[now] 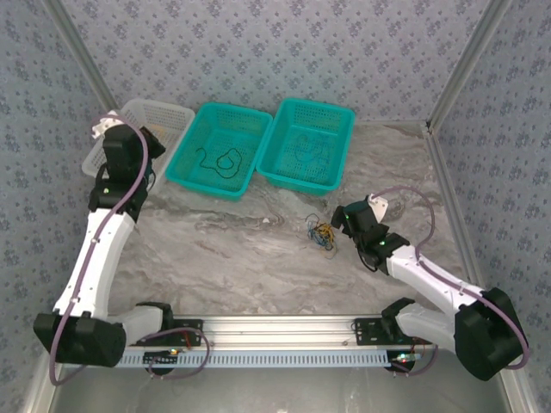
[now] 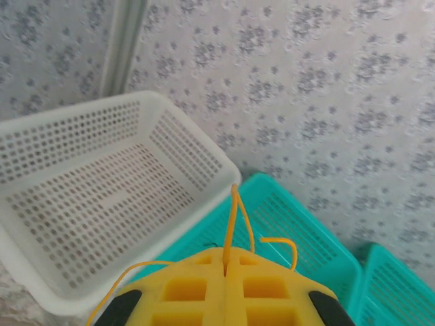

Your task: Untangle the cables

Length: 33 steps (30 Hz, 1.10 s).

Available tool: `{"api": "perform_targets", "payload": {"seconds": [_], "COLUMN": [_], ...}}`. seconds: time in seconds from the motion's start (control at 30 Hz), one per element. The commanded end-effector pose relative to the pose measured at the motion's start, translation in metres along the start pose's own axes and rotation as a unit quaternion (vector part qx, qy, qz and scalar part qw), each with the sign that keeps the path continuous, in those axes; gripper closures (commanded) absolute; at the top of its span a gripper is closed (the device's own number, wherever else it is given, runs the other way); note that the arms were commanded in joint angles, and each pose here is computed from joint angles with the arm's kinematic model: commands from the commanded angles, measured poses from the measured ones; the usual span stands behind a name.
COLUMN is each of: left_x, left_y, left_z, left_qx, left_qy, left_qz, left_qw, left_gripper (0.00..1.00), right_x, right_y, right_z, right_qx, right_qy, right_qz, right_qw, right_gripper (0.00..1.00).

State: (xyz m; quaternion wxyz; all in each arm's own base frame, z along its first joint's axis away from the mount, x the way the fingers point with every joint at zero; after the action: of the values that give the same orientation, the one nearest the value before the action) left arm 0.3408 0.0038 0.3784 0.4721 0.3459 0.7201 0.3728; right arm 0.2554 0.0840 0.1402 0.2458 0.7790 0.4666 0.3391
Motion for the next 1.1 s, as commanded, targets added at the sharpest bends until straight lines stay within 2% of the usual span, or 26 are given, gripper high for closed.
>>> {"api": "perform_targets", "payload": {"seconds": [0.0,0.3,0.47,0.57,0.6,0.63,0.67,0.73,0.77,0.9,1.07], "left_x": [0.005,0.022,0.046,0.061,0.064,0.065,0.064,0.065,0.065,0.062,0.066], "left_y": [0.025,0.033,0.017,0.004,-0.002,-0.007,-0.011,-0.017,-0.017,-0.019,-0.025], "left_z": [0.019,0.09,0.136,0.157,0.162,0.167,0.17,0.176,0.177,0.177,0.17], "left_qx": [-0.021,0.01,0.057,0.109,0.134,0.154,0.167,0.189,0.193,0.202,0.217], "left_qy": [0.015,0.05,0.096,0.13,0.133,0.133,0.132,0.134,0.136,0.127,0.141], "left_qz": [0.013,0.052,0.049,0.031,0.026,0.027,0.031,0.034,0.032,0.024,0.004], "left_qw": [1.0,0.997,0.993,0.985,0.982,0.979,0.977,0.972,0.971,0.971,0.966], "left_gripper": [1.0,1.0,1.0,1.0,0.97,0.89,0.75,0.28,0.18,0.01,0.01], "right_x": [0.0,0.0,0.0,0.001,0.001,0.0,0.0,0.0,0.0,0.002,0.002], "right_y": [0.001,-0.003,-0.002,-0.001,-0.002,-0.002,-0.001,-0.001,-0.001,0.0,-0.001], "right_z": [0.002,0.005,0.003,0.001,0.001,0.0,-0.001,-0.001,-0.001,-0.002,-0.002], "right_qx": [0.002,0.015,0.019,0.021,0.022,0.022,0.022,0.022,0.023,0.025,0.03], "right_qy": [-0.002,0.0,0.002,0.008,0.008,0.007,0.007,0.009,0.01,0.014,0.012], "right_qz": [0.009,0.006,0.003,0.001,0.0,-0.001,-0.001,-0.002,-0.002,-0.004,-0.007], "right_qw": [1.0,1.0,1.0,1.0,1.0,1.0,1.0,1.0,1.0,1.0,0.999], "right_gripper": [0.0,0.0,0.0,0.0,0.0,0.0,0.0,0.0,0.0,0.0,0.0]}}
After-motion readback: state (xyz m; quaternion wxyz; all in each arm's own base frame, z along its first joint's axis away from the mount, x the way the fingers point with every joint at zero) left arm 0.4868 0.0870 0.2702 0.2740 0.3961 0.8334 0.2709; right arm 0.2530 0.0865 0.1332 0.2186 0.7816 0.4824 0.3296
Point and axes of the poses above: each hand's point on the last joint's axis, 136 mm out from that joint toward the fingers, its own z axis out along the fingers, its own x axis along the line the jaws close on, y = z × x, the point moved 5 cm from there along -z, back along the fingers, and after that the axes turned 3 degrees about z, right-handed, at the moved point
